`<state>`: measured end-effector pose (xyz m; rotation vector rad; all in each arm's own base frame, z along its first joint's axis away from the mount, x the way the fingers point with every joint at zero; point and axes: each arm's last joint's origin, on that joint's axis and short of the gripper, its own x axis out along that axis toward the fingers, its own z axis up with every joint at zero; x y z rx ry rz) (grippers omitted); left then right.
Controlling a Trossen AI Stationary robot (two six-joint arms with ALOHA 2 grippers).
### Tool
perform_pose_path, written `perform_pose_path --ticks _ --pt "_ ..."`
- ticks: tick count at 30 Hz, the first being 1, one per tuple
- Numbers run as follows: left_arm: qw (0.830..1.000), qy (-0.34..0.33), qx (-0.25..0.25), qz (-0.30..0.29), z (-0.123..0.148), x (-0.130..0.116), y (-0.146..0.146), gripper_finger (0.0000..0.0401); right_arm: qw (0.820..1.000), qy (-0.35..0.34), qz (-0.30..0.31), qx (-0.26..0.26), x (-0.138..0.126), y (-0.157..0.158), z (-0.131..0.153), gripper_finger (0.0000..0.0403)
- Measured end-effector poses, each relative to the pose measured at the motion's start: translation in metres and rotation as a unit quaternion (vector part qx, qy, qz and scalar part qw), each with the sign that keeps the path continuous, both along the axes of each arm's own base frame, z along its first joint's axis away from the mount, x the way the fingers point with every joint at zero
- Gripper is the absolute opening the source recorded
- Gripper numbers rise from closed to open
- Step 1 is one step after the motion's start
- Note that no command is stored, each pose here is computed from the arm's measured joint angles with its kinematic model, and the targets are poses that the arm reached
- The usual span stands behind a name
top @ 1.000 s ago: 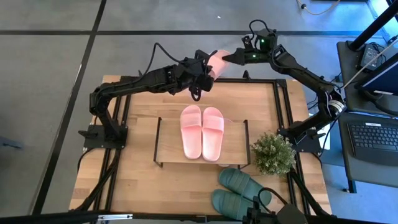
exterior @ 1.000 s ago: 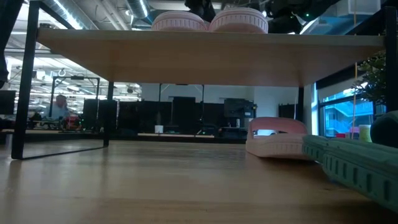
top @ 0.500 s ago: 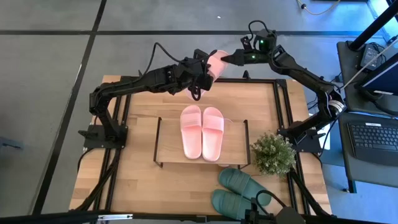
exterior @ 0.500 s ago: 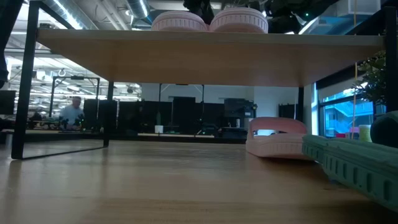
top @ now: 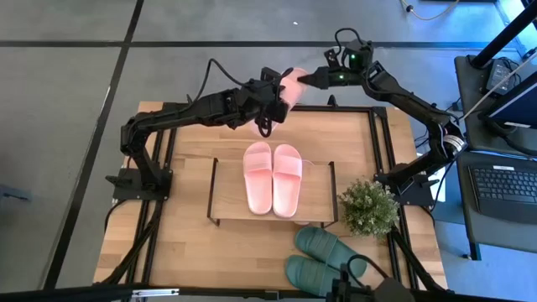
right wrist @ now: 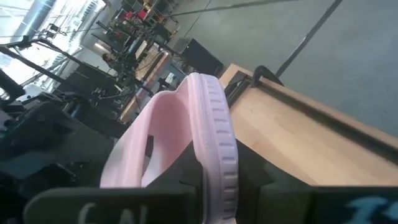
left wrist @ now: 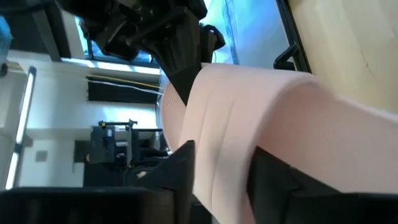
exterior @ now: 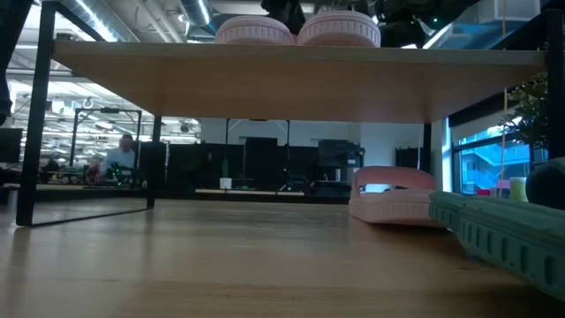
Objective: Pick and place slides into the shelf
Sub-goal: Put the pink slipper under the shelf
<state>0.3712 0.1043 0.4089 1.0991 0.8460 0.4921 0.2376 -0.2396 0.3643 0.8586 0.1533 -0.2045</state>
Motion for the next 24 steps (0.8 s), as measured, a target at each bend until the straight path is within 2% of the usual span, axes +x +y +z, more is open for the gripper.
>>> perform_pose_path --ticks 5,10,14,17,19,21,24 --pt "0.999 -0.025 -0.046 0.009 0.005 -0.012 0.006 0.0177 0.999 0.005 -0.025 -0.031 -0.001 -0.003 0.001 0.0048" --pt "0.982 -0.102 -0.156 -0.013 0.027 -0.047 0.013 0.0192 0.995 0.018 -0.061 -0.073 -0.003 -0.006 0.001 0.0048" --pt "0.954 -0.162 -0.253 -0.003 0.044 -0.082 0.020 0.0191 0.994 0.028 -0.063 -0.082 -0.006 -0.009 0.000 0.0047" --pt "0.923 -0.191 -0.333 -0.007 0.051 -0.104 0.024 0.0191 0.993 0.048 -0.071 -0.081 -0.009 -0.013 -0.006 0.0047" --pt "0.902 -0.199 -0.383 -0.014 0.053 -0.115 0.025 0.0191 0.994 0.063 -0.067 -0.062 -0.009 -0.020 -0.016 0.0047" --pt "0.885 -0.205 -0.417 -0.023 0.055 -0.123 0.025 0.0191 0.995 0.076 -0.047 -0.035 -0.006 -0.028 -0.031 0.0047" --pt "0.870 -0.209 -0.447 -0.027 0.055 -0.127 0.026 0.0190 0.995 0.092 -0.027 -0.017 0.003 -0.039 -0.053 0.0047"
